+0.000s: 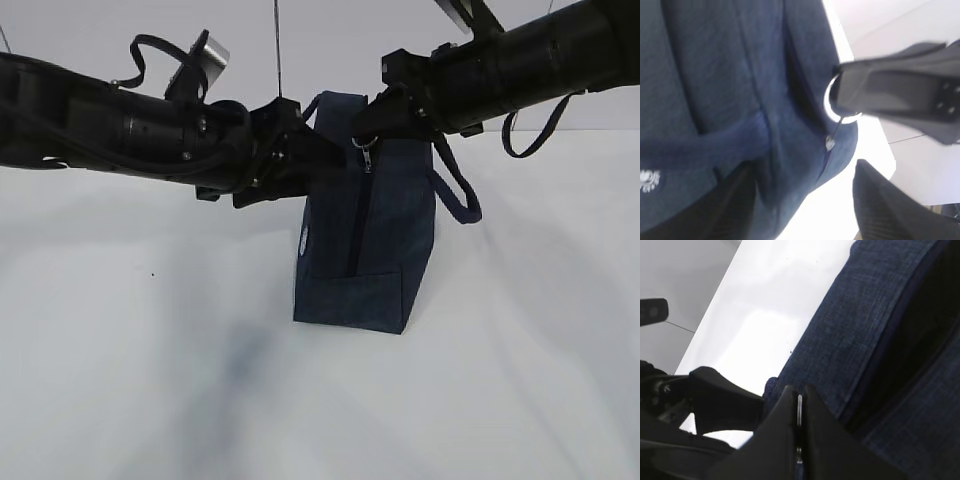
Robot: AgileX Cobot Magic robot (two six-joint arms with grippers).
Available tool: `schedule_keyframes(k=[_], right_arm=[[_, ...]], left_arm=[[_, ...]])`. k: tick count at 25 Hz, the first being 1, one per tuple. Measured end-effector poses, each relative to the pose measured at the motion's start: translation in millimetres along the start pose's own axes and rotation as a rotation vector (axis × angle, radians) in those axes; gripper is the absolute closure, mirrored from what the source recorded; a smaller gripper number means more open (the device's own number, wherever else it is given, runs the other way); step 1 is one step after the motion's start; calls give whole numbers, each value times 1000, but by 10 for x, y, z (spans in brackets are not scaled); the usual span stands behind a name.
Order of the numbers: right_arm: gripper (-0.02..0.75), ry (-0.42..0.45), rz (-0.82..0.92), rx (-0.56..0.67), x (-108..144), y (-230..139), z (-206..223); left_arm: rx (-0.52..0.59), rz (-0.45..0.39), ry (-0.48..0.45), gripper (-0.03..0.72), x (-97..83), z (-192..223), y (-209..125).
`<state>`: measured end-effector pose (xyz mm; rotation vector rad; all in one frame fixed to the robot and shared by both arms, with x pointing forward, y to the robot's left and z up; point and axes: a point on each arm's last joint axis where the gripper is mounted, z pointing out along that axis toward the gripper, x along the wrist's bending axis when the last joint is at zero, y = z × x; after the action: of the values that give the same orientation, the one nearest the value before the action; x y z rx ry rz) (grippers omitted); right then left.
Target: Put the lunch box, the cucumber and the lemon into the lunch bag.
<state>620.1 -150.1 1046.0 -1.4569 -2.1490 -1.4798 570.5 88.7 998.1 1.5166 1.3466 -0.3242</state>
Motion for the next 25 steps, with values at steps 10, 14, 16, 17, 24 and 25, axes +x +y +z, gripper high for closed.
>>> schedule_keyframes(k=[10,14,16,17,24,25], right_arm=[[731,4,0,3,3,-3,0],[731,4,1,2,4,-2,0],[731,4,1,2,4,-2,0],[731,4,1,2,4,-2,0],[731,5,1,2,5,-2,0],[731,6,1,3,6,-3,0]], left_arm=[[-5,14,-5,308,-18,16,40],[6,33,2,370,-11,16,31],[6,34,3,389,-11,16,30],[6,34,3,392,-11,16,30],[26,19,12,494,65,81,-4],[30,15,9,522,74,91,-11]])
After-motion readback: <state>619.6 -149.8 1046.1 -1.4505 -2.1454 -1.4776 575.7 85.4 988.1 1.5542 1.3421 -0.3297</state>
